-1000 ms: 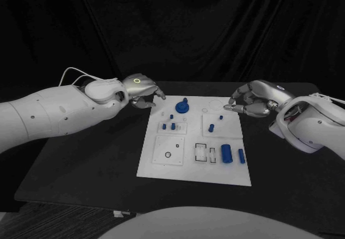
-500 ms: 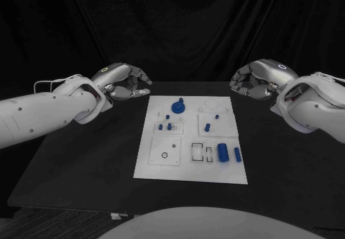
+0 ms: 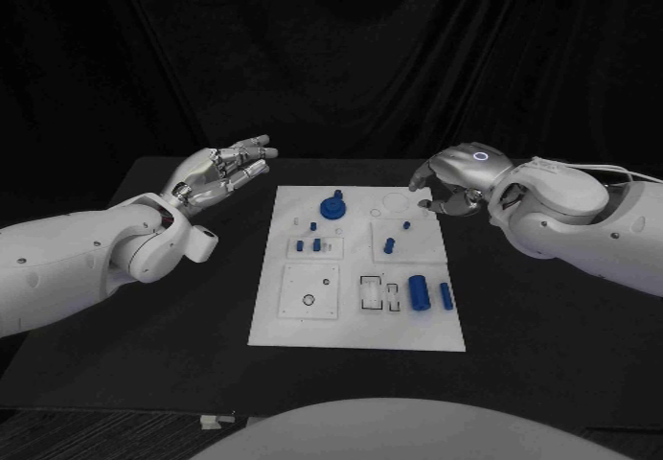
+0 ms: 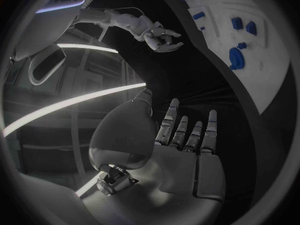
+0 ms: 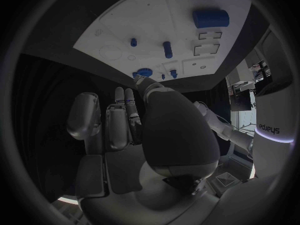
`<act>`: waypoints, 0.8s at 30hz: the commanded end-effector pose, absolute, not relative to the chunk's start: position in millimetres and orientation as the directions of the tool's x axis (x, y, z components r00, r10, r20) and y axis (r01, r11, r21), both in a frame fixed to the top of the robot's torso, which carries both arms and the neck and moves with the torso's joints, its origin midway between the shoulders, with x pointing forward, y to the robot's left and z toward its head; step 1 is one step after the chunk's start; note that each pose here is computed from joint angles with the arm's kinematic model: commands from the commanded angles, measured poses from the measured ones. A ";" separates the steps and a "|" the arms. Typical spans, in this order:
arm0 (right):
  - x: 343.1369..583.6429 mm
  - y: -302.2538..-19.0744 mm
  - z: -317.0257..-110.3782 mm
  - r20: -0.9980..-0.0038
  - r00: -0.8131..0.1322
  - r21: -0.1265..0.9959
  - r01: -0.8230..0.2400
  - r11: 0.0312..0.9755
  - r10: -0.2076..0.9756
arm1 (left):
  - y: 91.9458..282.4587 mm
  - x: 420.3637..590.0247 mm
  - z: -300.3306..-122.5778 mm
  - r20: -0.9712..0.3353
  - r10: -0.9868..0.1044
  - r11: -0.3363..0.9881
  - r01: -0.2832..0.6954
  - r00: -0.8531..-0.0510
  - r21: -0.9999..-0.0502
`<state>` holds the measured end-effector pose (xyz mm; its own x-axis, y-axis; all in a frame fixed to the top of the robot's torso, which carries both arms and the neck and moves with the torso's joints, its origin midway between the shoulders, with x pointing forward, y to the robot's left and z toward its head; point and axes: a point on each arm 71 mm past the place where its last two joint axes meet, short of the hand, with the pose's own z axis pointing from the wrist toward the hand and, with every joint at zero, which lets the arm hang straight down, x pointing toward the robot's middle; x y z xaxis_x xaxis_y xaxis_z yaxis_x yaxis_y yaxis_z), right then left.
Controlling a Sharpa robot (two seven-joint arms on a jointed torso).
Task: Assemble the parts on the task board
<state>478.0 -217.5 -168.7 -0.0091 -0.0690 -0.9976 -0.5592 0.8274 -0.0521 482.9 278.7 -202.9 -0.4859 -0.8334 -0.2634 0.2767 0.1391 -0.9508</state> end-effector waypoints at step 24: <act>487.0 -198.0 -219.3 -0.974 -0.116 -0.087 -0.598 0.797 -0.194 | 277.9 458.6 -199.7 -0.010 -0.812 -0.211 0.310 -0.583 -0.927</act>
